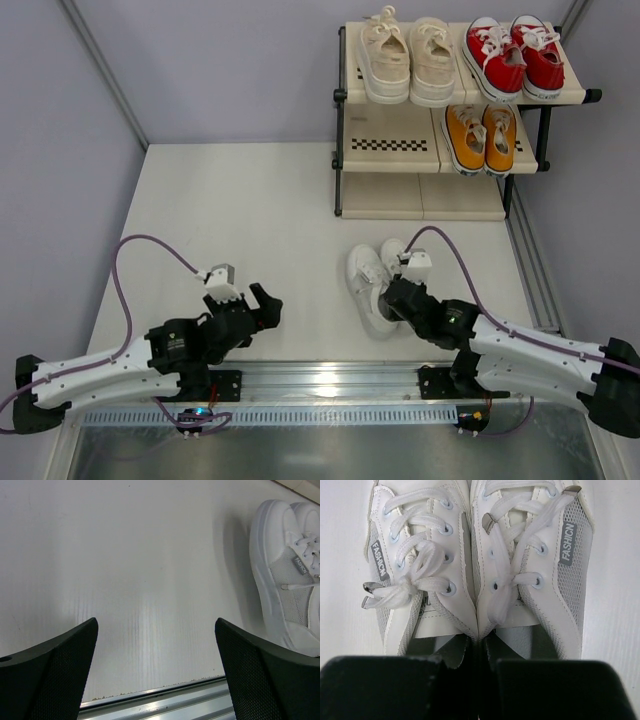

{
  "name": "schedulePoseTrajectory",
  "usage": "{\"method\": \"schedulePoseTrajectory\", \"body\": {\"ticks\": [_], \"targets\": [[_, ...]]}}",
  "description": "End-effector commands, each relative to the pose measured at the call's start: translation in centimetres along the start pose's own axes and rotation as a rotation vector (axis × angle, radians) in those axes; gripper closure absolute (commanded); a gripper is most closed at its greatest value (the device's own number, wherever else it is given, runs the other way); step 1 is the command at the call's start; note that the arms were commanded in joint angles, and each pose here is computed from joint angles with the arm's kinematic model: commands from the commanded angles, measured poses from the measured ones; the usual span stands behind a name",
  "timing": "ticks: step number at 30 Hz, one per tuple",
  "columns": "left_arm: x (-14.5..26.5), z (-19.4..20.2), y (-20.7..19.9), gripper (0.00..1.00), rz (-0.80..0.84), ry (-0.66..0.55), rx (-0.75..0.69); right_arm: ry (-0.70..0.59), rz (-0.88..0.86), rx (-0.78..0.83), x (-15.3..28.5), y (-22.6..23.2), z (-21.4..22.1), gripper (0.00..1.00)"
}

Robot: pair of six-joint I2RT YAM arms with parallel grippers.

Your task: Place and organize the shoes onto the shoe shelf

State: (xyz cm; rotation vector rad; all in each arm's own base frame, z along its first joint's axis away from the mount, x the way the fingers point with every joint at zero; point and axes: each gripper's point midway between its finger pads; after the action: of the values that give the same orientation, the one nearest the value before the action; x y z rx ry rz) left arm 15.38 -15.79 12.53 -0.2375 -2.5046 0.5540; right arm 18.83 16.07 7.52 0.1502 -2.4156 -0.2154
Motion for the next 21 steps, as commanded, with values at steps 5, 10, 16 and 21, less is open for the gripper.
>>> {"method": "schedulePoseTrajectory", "body": {"ticks": [5,10,16,21], "targets": [[-0.6,0.0,-1.7,0.05,0.023,-0.006,0.03,-0.326,0.012,-0.031,2.2,-1.0,-7.3,0.96],[-0.7,0.1,-2.1,0.05,0.02,0.009,0.011,-0.537,0.029,-0.014,5.6,-1.3,-13.4,0.96],[-0.7,0.0,-2.2,0.06,0.024,0.007,0.012,-0.77,0.077,-0.025,10.2,-1.2,-20.6,0.96],[-0.5,-0.1,-2.4,0.06,0.029,0.01,0.016,-0.794,0.11,0.006,9.5,1.0,-23.8,0.96]]}}
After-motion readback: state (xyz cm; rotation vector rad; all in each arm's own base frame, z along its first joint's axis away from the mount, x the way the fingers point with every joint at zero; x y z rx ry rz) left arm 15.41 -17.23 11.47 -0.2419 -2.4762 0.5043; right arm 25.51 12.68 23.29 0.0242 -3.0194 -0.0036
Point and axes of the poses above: each gripper's point midway between its finger pads, its own x axis back along the fingers, its own y axis along the line the jaws close on, z = x × y, and after that the axes turned 3 degrees about -x, right-handed
